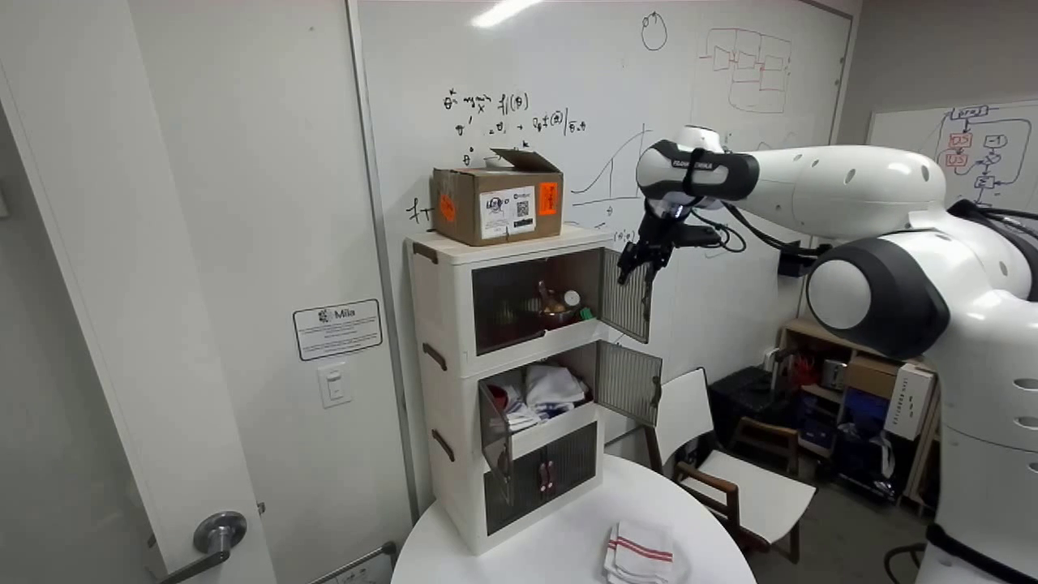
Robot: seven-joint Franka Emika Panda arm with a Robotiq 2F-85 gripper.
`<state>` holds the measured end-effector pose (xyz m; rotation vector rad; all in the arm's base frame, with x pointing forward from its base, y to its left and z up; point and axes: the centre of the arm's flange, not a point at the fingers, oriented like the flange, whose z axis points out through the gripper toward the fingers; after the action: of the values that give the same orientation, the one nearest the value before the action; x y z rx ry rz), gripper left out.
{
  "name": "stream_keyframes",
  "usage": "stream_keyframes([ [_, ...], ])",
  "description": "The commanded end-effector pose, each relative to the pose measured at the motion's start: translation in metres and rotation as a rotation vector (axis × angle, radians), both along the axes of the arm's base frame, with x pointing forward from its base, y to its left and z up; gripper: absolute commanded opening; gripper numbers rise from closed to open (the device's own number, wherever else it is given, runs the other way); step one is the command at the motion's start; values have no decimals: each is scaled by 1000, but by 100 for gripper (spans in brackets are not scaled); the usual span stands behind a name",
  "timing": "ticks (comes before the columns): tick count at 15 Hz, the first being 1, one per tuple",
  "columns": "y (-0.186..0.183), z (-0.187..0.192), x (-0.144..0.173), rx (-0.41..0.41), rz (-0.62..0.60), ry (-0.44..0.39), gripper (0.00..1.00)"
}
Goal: Close the top right cabinet door
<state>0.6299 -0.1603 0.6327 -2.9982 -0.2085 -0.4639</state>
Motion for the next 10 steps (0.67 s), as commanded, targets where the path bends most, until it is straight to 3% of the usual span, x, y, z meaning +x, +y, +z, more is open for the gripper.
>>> stream_keyframes([
  [1,23,3,2,18,140,28,100],
  [5,48,1,10,32,117,-104,100],
  [9,66,6,31,151,3,-291,100],
  [10,72,4,36,179,1,-305,100],
])
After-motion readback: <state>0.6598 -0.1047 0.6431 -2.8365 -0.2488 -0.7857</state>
